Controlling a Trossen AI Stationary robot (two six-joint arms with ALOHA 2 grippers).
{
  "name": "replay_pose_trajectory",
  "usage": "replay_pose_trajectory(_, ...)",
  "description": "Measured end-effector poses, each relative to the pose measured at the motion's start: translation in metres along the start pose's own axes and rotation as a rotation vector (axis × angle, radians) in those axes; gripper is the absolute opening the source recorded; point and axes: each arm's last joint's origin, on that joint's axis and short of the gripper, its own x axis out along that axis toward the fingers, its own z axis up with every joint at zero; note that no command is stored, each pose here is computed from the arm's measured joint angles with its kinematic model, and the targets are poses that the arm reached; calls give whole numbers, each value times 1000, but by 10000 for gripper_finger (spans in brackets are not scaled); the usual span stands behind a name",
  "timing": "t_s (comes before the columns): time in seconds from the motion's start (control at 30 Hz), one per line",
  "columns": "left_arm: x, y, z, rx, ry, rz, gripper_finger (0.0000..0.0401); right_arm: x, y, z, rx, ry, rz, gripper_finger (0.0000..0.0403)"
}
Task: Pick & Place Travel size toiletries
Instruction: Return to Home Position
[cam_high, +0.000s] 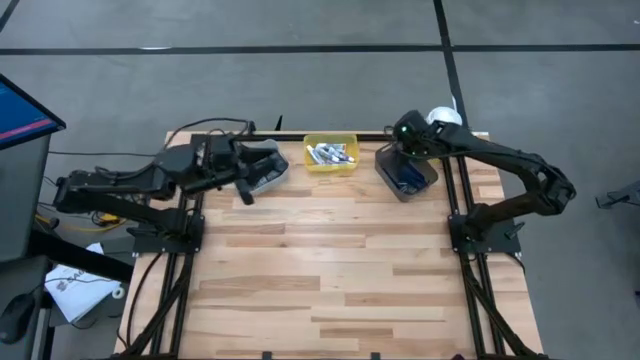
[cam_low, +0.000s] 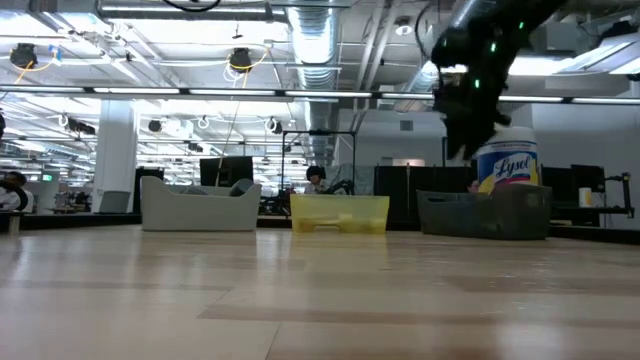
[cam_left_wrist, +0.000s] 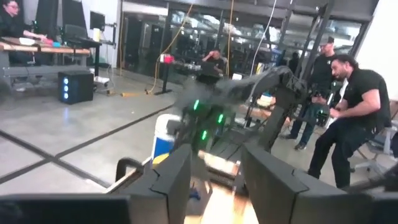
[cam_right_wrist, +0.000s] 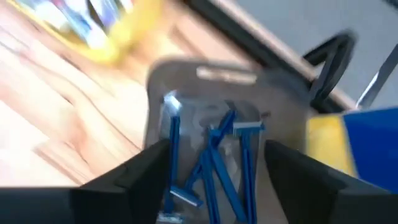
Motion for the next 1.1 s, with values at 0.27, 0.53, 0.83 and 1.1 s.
replay_pose_trajectory(0.27, -77, 26, 21, -11, -1, -16, 20, -117, -13, -4, -41, -487, 100, 207)
replay_pose_trajectory(0.53, -132, 53, -2, -68, -128, -27, 1, -183, -42, -91, 12, -935, 362, 14)
replay_pose_trajectory(0.83, -120, 56, -67, -77, -35, -148, 0, -152, -28, -128, 12, -1060, 777, 1)
replay_pose_trajectory(1.1, -114, 60, -106, -166, -62, -197, 0, -97, 2, -139, 30, -922, 973, 0)
